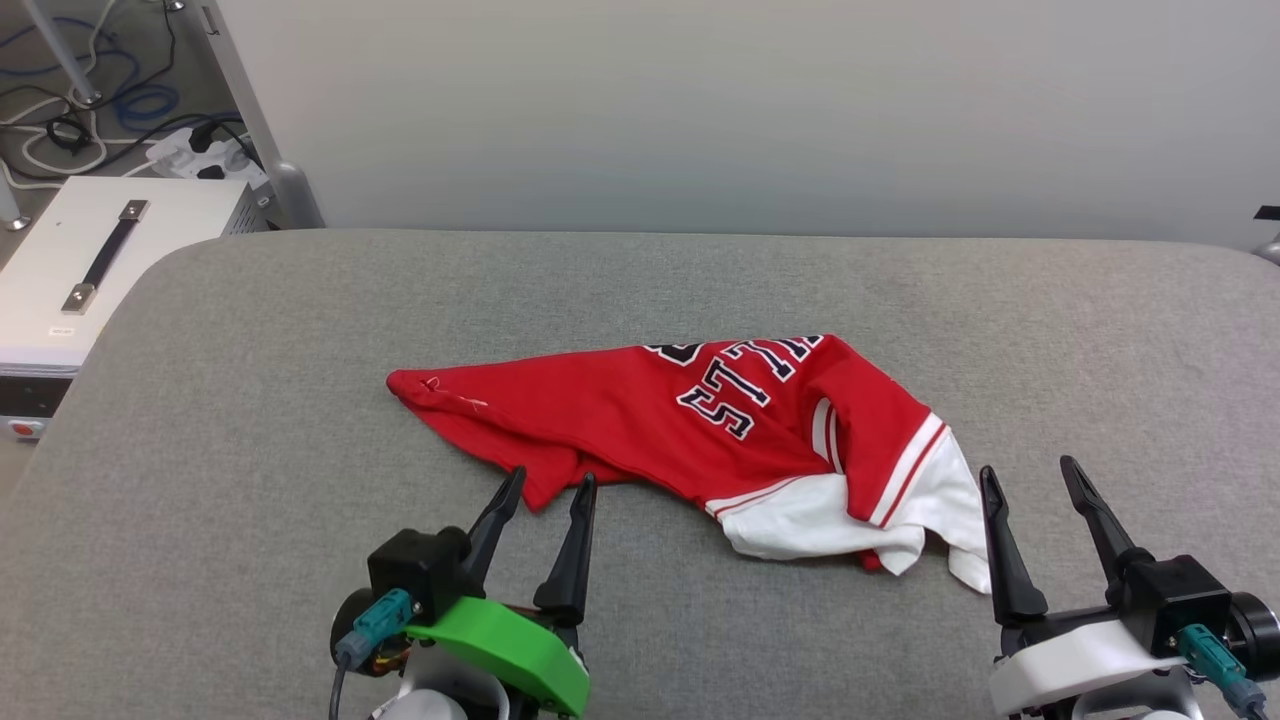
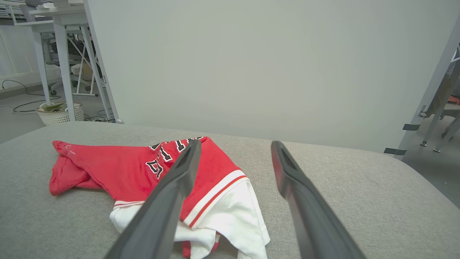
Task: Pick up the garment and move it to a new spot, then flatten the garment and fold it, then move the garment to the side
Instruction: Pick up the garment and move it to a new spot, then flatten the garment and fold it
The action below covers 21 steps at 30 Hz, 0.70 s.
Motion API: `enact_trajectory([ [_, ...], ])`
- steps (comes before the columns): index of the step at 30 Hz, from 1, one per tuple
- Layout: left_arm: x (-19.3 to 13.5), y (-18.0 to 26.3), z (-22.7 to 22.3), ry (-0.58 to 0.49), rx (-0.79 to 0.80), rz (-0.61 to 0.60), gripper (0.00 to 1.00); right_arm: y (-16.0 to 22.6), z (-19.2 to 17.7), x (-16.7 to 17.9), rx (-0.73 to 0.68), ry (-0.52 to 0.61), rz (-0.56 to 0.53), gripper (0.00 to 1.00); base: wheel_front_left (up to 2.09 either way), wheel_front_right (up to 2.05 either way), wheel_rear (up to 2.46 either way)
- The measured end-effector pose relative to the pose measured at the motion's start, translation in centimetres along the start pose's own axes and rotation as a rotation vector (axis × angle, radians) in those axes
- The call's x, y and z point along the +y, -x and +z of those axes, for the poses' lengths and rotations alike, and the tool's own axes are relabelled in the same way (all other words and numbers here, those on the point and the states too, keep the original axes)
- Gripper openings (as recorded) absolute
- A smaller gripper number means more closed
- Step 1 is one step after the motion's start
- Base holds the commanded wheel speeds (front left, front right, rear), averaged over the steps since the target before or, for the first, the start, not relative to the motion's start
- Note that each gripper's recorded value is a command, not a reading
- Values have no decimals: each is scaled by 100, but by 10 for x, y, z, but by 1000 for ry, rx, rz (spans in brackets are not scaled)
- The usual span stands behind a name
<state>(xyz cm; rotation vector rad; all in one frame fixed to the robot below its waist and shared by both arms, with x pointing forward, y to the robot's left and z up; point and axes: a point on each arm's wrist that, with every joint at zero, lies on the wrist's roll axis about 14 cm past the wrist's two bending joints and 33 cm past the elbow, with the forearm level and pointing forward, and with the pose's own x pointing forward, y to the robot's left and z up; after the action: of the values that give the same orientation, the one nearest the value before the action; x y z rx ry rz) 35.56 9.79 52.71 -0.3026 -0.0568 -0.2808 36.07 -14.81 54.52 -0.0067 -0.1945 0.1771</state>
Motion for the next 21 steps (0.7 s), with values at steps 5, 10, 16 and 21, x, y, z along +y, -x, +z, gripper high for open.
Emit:
enact_trajectory([
  [5, -5, 1, -2, 24, -5, -1, 100, 2, 1, -1, -2, -3, -3, 100, 0, 0, 0],
  [10, -13, -2, -10, 34, 21, -17, 100, 4, -1, -3, 4, 3, -5, 100, 0, 0, 0],
  [16, -30, -16, -33, 64, 195, -60, 100, 3, -9, -10, 31, 8, -20, 100, 0, 0, 0],
  [21, -51, -20, -77, 117, 504, -100, 100, 0, -19, -14, 60, 5, -31, 100, 0, 0, 0],
])
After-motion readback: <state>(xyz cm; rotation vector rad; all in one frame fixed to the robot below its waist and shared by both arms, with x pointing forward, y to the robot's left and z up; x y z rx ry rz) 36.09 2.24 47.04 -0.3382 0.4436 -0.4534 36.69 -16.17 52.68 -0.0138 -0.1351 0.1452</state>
